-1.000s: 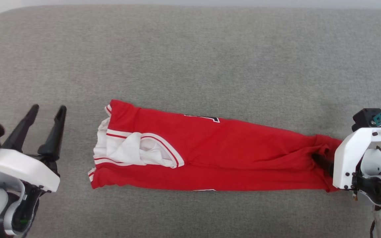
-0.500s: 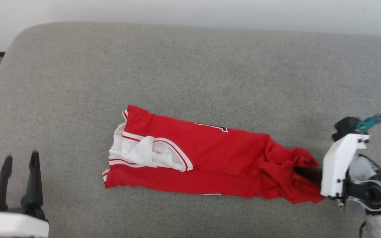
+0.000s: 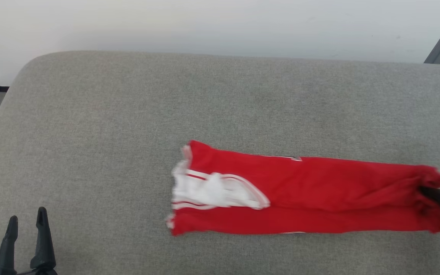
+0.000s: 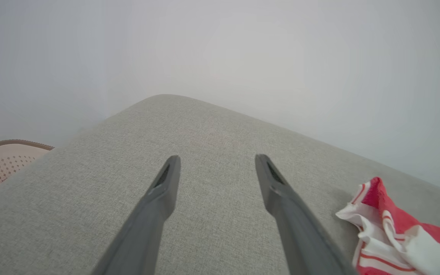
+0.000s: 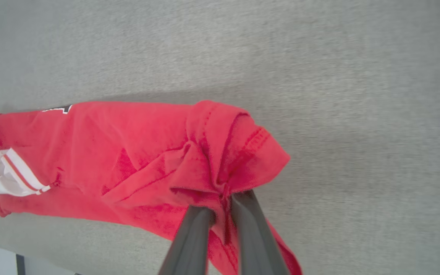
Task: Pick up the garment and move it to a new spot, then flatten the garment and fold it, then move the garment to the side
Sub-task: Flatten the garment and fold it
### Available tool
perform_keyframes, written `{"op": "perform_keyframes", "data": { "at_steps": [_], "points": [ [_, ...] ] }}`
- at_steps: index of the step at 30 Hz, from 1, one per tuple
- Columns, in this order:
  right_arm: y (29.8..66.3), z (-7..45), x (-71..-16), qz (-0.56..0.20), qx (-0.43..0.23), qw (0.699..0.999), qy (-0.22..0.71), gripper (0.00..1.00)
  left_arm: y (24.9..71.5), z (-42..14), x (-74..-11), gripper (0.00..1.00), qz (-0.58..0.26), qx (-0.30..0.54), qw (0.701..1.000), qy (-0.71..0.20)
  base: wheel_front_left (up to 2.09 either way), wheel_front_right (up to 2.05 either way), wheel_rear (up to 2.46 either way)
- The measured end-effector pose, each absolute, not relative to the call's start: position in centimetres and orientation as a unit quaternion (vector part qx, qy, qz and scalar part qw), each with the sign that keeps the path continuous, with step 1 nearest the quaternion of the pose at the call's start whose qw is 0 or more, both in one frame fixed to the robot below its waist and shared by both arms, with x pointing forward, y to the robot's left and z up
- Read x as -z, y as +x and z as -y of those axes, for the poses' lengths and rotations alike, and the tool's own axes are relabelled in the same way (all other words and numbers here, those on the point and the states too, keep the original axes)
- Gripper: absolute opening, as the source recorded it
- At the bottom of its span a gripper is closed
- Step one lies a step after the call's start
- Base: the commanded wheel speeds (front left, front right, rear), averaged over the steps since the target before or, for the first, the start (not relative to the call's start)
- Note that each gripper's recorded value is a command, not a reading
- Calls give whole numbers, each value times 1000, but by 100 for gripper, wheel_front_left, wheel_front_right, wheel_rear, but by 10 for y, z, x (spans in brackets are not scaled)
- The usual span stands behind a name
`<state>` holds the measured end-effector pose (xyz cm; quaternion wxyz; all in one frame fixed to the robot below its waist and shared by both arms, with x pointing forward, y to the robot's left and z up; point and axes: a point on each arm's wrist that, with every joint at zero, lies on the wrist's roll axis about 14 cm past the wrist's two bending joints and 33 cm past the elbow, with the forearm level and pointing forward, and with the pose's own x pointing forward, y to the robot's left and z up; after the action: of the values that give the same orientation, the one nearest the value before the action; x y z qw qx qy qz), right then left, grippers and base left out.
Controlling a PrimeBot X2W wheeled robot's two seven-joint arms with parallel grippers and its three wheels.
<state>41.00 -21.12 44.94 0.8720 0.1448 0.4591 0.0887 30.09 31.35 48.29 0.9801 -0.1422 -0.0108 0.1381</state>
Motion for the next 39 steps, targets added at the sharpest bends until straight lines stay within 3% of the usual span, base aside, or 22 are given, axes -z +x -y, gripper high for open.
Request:
{"op": "perform_keyframes", "data": {
  "at_steps": [6,10,21,29,39],
  "points": [
    [409,269,-453,-454,-8,884,114,0,299,-309,-483,100,15,-140,979,-148,0,0,0],
    [408,271,-453,-458,-4,881,117,0,300,-305,-485,100,18,-134,979,-150,0,0,0],
    [403,157,-469,-450,-177,869,106,0,298,-300,-486,100,21,-132,979,-155,0,0,0],
    [399,60,-471,-440,-306,840,83,0,297,-300,-488,100,24,-137,977,-160,0,0,0],
    [406,-19,-457,-443,-393,804,51,0,289,-310,-488,100,25,-160,973,-162,0,0,0]
  ]
}}
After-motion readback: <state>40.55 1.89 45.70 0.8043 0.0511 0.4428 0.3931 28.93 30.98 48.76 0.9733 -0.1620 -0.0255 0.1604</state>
